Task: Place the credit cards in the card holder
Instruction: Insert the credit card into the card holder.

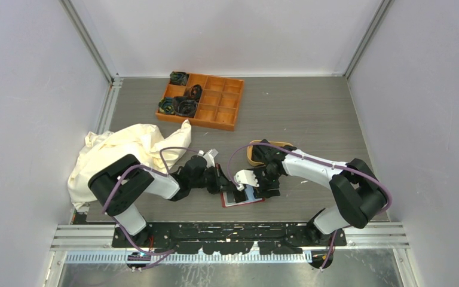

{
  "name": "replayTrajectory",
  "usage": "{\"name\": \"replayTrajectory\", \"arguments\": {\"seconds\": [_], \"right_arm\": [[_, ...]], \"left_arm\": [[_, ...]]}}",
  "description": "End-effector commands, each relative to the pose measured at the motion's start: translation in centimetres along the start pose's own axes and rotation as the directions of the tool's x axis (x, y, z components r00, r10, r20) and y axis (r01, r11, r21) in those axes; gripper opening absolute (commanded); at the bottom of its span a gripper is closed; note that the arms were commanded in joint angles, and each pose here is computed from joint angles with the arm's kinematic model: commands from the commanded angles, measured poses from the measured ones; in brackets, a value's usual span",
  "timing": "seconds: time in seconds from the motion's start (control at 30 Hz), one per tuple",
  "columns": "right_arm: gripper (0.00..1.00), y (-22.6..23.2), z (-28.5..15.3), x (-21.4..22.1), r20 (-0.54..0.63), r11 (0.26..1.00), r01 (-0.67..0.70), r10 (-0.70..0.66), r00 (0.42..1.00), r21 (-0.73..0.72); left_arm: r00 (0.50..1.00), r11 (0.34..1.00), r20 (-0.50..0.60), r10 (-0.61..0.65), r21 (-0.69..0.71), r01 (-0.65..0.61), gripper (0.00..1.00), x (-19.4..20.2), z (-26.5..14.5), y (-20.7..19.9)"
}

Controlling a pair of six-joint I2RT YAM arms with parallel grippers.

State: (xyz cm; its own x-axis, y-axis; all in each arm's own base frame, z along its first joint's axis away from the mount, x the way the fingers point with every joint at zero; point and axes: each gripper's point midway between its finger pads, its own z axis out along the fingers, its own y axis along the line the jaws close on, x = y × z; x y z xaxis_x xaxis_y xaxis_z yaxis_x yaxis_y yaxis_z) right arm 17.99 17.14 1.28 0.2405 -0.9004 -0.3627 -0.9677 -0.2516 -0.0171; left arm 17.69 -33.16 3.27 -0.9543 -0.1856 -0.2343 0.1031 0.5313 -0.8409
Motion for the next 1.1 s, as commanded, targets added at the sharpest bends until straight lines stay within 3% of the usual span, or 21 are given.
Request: {"name": "replayTrajectory", "arguments": {"seconds": [0.0, 0.57, 1.07], "right_arm": [[0.68, 0.5, 0.9, 0.0, -0.002, 0.999, 0.009, -0.009, 1.0, -0.033], [0.69, 0.6, 1.1, 0.1, -0.015, 0.999, 0.015, -0.016, 1.0, -0.045], [0.69, 0.7, 1.2, 0.1, -0.021, 0.999, 0.016, -0.017, 1.0, -0.048]], "left_arm": [[1.0, 1.0, -0.011, -0.006, -0.03, 0.006, 0.0, 0.1, 0.4, 0.5], [0.996, 0.986, -0.067, -0.064, -0.16, 0.053, 0.0, 1.1, -0.7, 1.7], [0.991, 0.989, -0.107, -0.08, -0.136, 0.066, 0.0, 1.6, 0.4, 1.7]]}}
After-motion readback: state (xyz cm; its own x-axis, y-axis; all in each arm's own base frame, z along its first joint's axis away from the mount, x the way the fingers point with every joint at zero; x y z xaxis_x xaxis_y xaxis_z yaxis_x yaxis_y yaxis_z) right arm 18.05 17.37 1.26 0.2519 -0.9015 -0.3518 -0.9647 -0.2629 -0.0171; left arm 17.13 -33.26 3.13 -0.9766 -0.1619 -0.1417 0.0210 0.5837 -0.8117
